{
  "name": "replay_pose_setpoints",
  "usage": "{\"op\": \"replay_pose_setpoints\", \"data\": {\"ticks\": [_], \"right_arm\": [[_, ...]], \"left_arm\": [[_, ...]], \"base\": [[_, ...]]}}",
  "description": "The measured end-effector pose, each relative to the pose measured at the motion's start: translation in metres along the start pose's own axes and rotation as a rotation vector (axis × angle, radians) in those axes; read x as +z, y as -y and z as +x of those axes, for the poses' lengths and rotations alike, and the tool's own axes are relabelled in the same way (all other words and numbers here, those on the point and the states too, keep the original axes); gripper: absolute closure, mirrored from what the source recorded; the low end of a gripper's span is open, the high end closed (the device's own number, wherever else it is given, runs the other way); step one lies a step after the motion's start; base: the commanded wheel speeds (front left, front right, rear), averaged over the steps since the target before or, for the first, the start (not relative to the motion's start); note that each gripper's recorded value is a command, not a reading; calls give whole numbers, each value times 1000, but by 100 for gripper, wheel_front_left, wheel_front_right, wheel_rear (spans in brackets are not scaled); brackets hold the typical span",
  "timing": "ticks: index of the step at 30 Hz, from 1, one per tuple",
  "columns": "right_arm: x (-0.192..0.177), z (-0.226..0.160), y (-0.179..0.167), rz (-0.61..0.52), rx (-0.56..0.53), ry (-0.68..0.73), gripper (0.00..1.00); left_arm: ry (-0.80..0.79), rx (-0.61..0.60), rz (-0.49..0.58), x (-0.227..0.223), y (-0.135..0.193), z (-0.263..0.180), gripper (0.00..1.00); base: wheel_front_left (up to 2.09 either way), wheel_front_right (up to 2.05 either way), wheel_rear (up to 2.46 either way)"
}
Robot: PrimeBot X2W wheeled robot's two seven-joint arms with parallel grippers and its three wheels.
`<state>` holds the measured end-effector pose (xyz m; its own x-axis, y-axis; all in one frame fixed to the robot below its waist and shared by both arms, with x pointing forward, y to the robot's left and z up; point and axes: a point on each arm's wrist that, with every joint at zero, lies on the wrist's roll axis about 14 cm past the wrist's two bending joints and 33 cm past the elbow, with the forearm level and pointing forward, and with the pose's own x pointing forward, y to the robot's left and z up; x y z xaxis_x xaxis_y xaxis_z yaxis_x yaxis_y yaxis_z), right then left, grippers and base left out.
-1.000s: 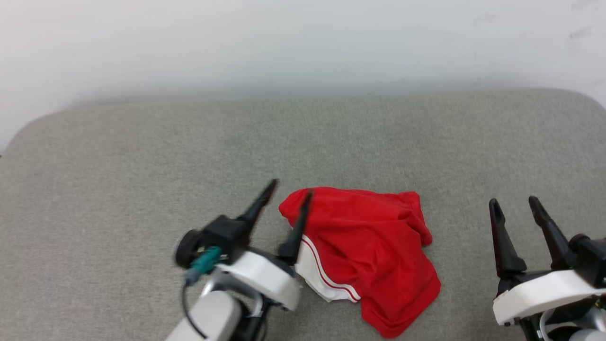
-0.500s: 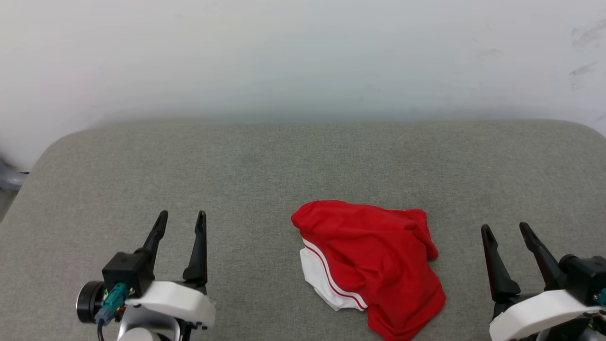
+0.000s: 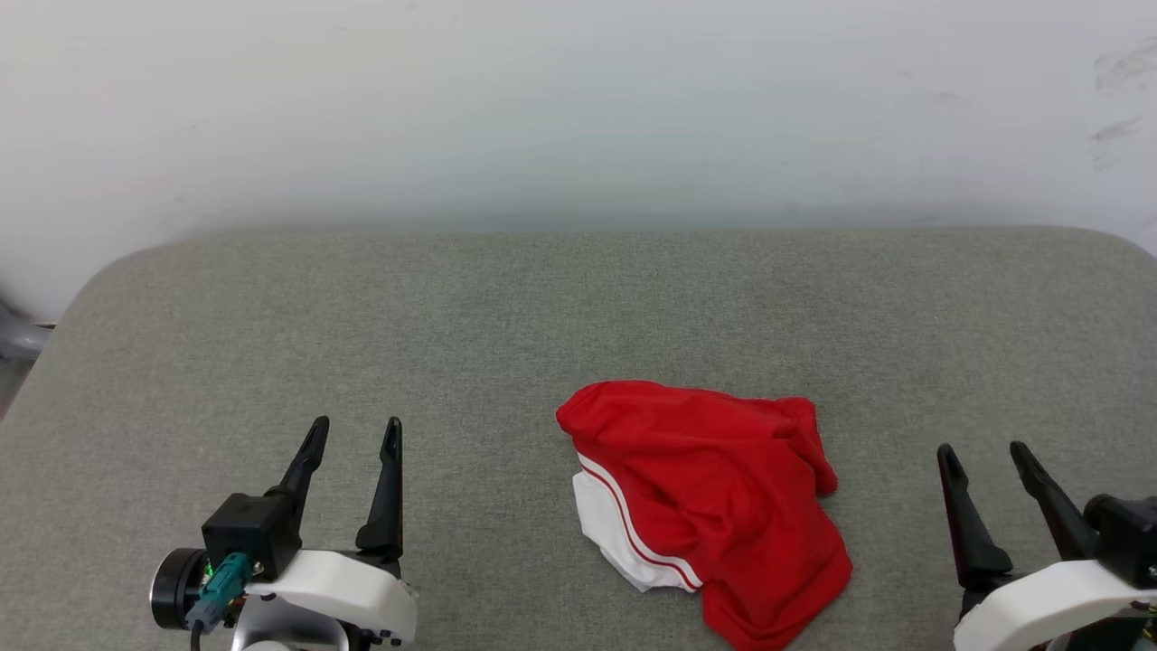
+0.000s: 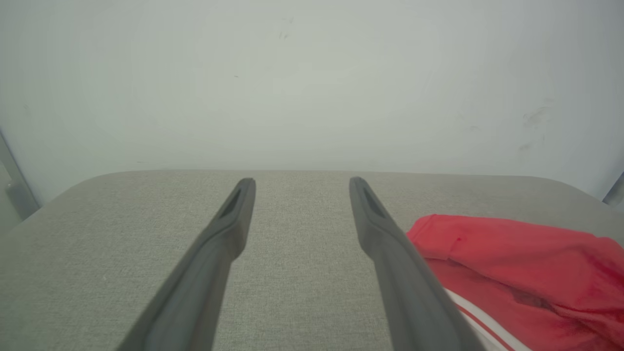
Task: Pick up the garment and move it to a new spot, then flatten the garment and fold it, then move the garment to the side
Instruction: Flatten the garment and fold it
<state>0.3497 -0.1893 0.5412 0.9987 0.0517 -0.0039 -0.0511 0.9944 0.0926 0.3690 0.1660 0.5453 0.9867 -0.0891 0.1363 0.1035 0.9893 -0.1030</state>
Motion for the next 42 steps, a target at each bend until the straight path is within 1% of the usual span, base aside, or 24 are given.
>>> {"op": "replay_pose_setpoints", "data": {"ticks": [5,9,11,16,19,23,26,29,31,32,33,35,38,40,42], "right_arm": [[-25,6,21,38,-58,-104,0],[-62,21,31,51,-85,-285,0],[-78,33,32,85,-80,-374,0],[-106,68,19,89,-2,-575,0],[-118,90,2,62,74,-673,0],[-135,113,-21,-4,168,-782,0],[-154,119,-35,-40,226,-863,0],[-180,111,-38,-64,255,-993,0],[-191,106,-38,-58,262,-1058,0],[-193,105,-37,-58,264,-1083,69],[-195,105,-37,-46,264,-1097,100],[-194,105,-35,-43,262,-1100,100],[-167,124,-30,-40,244,-933,100],[-144,137,-15,-47,202,-830,100],[-110,153,5,-54,148,-698,100]], "left_arm": [[-9,-2,-4,-3,1,1,0],[-6,-3,-19,-4,3,8,0],[-1,-4,-24,-5,4,13,0],[2,2,-40,-10,2,27,0],[-2,2,-44,-14,2,35,0],[-25,10,-47,-25,-3,41,0],[-46,29,-42,-34,-10,42,0],[-71,47,-40,-43,-16,41,0],[-79,59,-42,-46,-19,41,0],[-81,60,-43,-47,-19,41,0],[-82,64,-44,-48,-20,41,0],[-81,66,-41,-48,-22,41,0],[-65,52,-40,-44,-18,44,0],[-56,48,-38,-41,-17,44,0],[-50,38,-35,-39,-14,44,0]], "base": [[0,0,0],[0,0,0],[0,0,0],[0,0,0],[0,0,0],[0,0,0],[0,0,0],[0,0,0],[0,0,0],[0,0,0],[0,0,0],[0,0,0],[0,0,0],[0,0,0],[0,0,0]]}}
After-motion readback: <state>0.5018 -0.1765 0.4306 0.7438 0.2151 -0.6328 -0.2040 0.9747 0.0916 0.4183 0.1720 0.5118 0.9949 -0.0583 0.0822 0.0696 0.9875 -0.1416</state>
